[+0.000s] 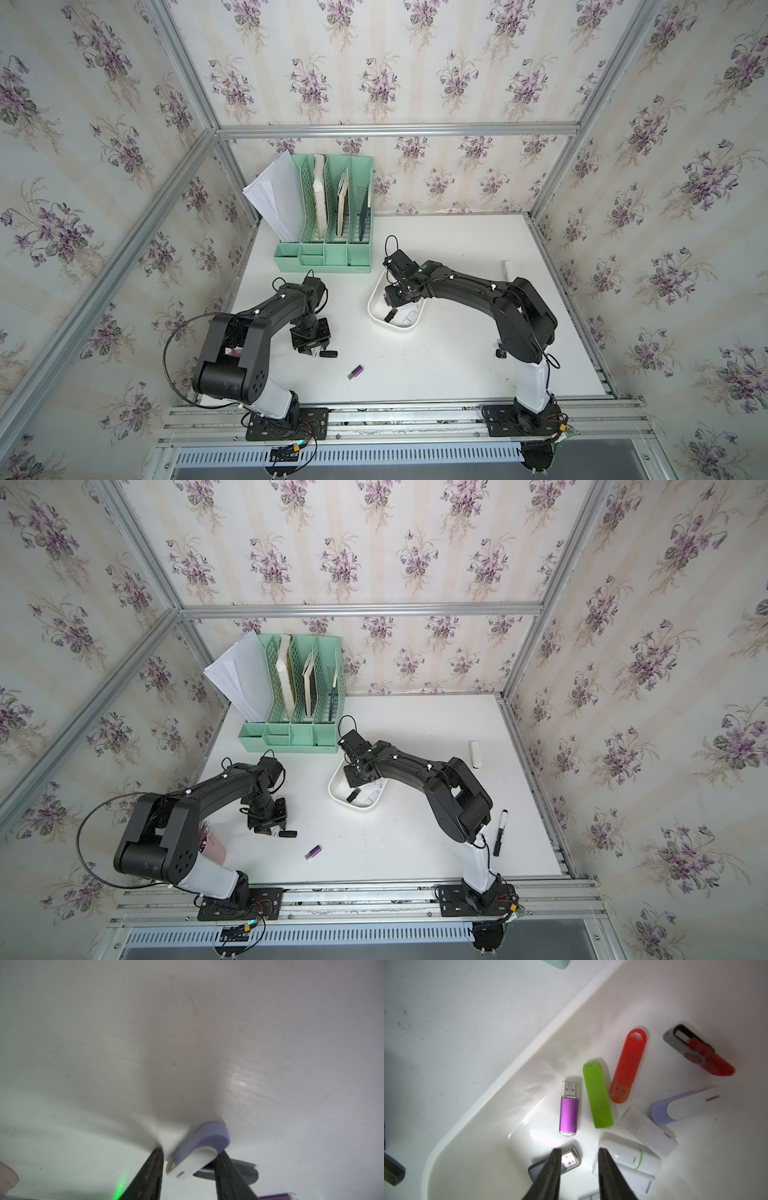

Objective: Put the usb flash drive into the storage box
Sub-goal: Pick up the USB flash from the center of the board, then move the storage box to the center of the board.

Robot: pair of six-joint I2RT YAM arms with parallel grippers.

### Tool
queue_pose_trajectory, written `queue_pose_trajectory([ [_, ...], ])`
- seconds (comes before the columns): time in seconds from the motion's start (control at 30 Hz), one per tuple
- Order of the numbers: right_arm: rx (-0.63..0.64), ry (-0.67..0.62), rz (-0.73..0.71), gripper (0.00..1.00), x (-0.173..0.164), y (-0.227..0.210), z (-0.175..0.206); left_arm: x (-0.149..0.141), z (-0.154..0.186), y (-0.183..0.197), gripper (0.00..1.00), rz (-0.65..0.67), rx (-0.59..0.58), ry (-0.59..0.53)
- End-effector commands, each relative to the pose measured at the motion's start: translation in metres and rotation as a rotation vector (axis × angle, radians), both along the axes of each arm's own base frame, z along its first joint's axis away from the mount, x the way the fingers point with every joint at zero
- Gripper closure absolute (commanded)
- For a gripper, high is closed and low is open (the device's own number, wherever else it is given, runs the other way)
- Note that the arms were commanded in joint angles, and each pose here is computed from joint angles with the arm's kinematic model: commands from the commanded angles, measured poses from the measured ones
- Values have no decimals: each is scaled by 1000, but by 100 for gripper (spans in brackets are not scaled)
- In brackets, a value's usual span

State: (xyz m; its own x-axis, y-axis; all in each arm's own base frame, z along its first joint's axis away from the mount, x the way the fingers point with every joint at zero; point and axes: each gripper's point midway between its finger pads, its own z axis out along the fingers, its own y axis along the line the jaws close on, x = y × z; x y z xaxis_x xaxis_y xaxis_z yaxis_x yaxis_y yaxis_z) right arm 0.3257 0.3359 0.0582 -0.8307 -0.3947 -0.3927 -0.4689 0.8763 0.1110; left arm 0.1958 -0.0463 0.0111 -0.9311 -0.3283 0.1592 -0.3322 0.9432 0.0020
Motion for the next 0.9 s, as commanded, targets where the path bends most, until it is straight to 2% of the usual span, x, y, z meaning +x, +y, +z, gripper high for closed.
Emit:
queue_pose_trajectory([
  [0.0,-4,-12,-14,65,1,-4,5,1,-1,2,59,-8,25,2],
  [0.53,-11,-46,-60,66,-1,-26,21,2,1,4,79,-26,44,-1],
  [0.73,-11,-74,-188,62,27,-61,32,10,20,3,81,-35,44,-36],
  [0.87,8,-101,-249,62,54,-85,42,24,48,0,81,-37,32,-93],
])
